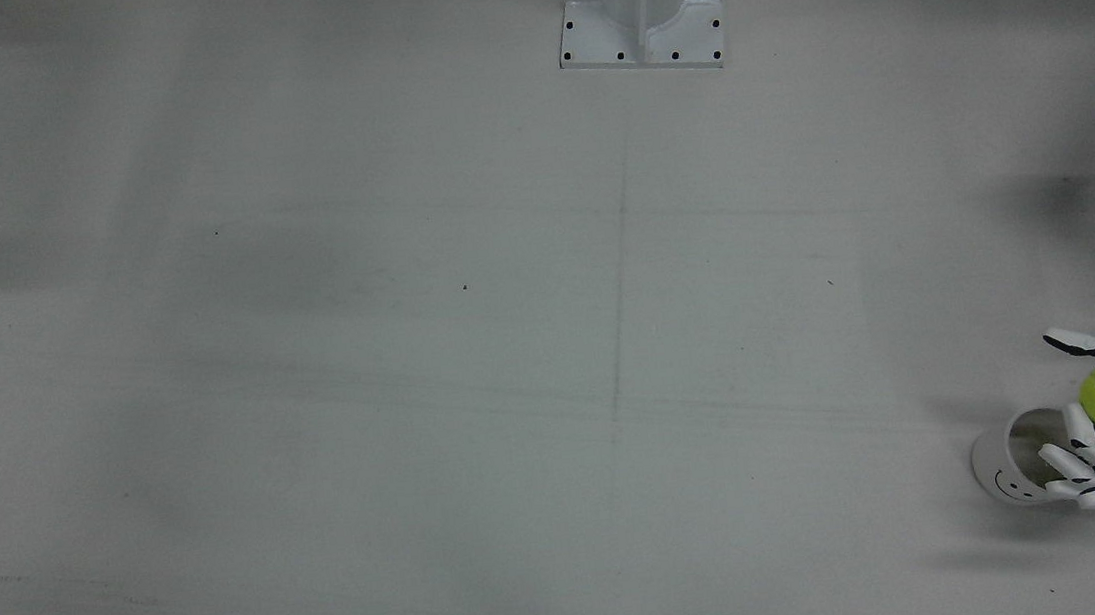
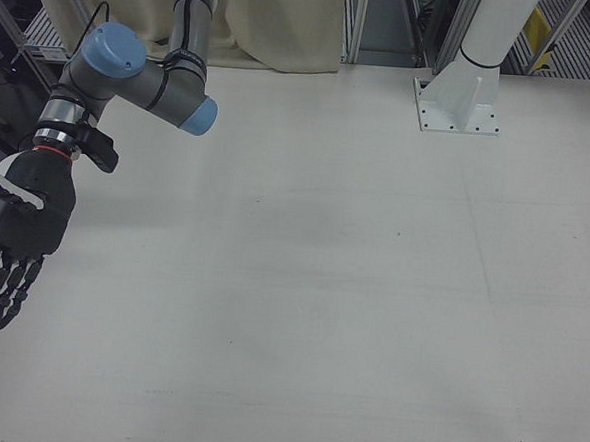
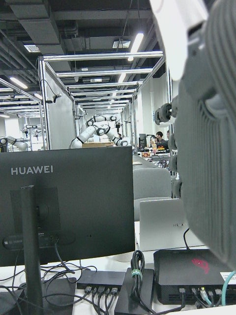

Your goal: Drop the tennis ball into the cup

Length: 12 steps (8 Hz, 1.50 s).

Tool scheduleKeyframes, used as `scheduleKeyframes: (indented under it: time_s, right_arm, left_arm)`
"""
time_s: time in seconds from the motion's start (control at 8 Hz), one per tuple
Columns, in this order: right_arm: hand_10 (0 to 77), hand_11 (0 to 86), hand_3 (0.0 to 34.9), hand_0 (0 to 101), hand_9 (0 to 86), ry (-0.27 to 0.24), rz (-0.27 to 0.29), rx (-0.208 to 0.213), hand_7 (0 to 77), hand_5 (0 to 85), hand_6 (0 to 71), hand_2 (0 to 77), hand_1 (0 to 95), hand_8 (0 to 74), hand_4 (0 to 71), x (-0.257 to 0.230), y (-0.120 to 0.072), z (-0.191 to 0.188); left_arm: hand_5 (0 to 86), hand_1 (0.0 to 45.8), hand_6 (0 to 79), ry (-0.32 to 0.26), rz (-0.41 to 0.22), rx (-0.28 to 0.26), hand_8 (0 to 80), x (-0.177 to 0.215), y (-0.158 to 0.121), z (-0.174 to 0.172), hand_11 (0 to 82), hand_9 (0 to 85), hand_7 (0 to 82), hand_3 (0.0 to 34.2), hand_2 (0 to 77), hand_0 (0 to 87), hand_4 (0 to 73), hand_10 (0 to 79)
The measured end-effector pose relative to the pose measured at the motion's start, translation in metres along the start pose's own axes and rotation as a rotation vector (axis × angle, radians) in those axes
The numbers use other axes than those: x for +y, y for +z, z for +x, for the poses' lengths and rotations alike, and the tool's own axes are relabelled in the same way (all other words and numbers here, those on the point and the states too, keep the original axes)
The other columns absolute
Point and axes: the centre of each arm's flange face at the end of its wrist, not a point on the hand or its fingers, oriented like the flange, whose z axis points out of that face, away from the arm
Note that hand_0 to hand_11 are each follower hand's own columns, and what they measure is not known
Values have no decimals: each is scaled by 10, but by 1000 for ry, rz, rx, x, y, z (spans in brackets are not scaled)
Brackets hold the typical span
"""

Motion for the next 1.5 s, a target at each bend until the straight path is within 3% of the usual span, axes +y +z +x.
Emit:
scheduleKeyframes:
  time_s: [0.38, 1.12, 1.25, 1.38, 1.5]
  right_arm:
    - [0, 5, 0, 0, 0, -1, -1, 0, 0, 0, 0, 5, 5, 0, 0, 0, 0, 0]
    - [0, 5, 0, 0, 0, 0, -1, 0, 0, 0, 0, 5, 5, 0, 0, 0, 0, 0]
    - [0, 5, 0, 0, 0, 0, -1, 0, 5, 0, 0, 5, 5, 0, 0, 0, 0, 0]
    - [0, 5, 0, 0, 0, 0, -1, 0, 0, 0, 0, 5, 5, 0, 0, 0, 0, 0]
    - [0, 5, 0, 0, 0, 0, -1, 0, 0, 0, 0, 5, 5, 0, 0, 0, 0, 0]
  left_arm:
    - [224, 338, 573, -26, -4, -17, 311, 19, 30, -24, 240, 382, 480, 0, 5, 800, 109, 136]
    - [218, 322, 605, -16, 33, -2, 311, 1, 23, -12, 240, 393, 464, 0, 5, 799, 98, 142]
    - [207, 338, 535, -15, 33, -3, 289, 0, 24, -13, 240, 371, 491, 0, 5, 801, 98, 142]
    - [169, 295, 458, -14, 33, -3, 191, 0, 23, -13, 218, 256, 485, 0, 5, 800, 98, 125]
    - [158, 295, 365, -14, 35, 0, 164, -1, 23, -11, 185, 191, 393, 0, 5, 772, 98, 109]
